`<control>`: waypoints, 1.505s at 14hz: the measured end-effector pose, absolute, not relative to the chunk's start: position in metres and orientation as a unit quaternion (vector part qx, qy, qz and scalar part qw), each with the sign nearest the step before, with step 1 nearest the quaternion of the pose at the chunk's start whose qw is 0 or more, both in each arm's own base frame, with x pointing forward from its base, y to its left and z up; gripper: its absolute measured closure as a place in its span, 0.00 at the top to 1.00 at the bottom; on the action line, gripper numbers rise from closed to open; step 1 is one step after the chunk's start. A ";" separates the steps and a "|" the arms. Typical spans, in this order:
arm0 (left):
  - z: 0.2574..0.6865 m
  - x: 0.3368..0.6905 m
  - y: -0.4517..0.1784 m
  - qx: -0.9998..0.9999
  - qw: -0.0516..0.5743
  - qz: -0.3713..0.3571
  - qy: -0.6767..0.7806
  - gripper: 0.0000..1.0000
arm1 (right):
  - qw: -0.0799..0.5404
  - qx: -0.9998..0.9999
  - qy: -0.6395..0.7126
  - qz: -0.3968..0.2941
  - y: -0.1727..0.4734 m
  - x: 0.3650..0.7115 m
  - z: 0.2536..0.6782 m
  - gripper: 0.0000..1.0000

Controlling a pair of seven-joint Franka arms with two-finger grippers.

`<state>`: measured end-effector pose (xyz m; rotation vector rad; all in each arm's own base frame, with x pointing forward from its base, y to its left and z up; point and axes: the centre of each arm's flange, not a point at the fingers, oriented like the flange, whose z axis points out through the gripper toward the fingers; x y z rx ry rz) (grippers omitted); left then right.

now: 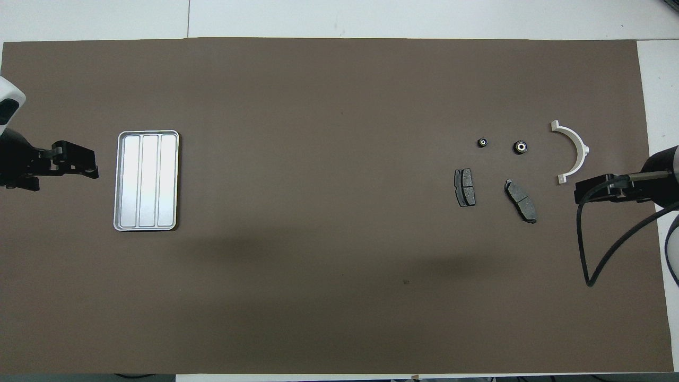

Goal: Pick bearing gear from pile to tray

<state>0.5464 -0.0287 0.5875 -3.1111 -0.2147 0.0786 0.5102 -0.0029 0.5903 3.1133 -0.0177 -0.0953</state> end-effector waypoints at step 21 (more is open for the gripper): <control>0.588 0.546 -0.029 -0.997 0.011 0.025 -0.069 1.00 | -0.003 0.999 0.053 -0.003 -0.036 0.644 0.350 1.00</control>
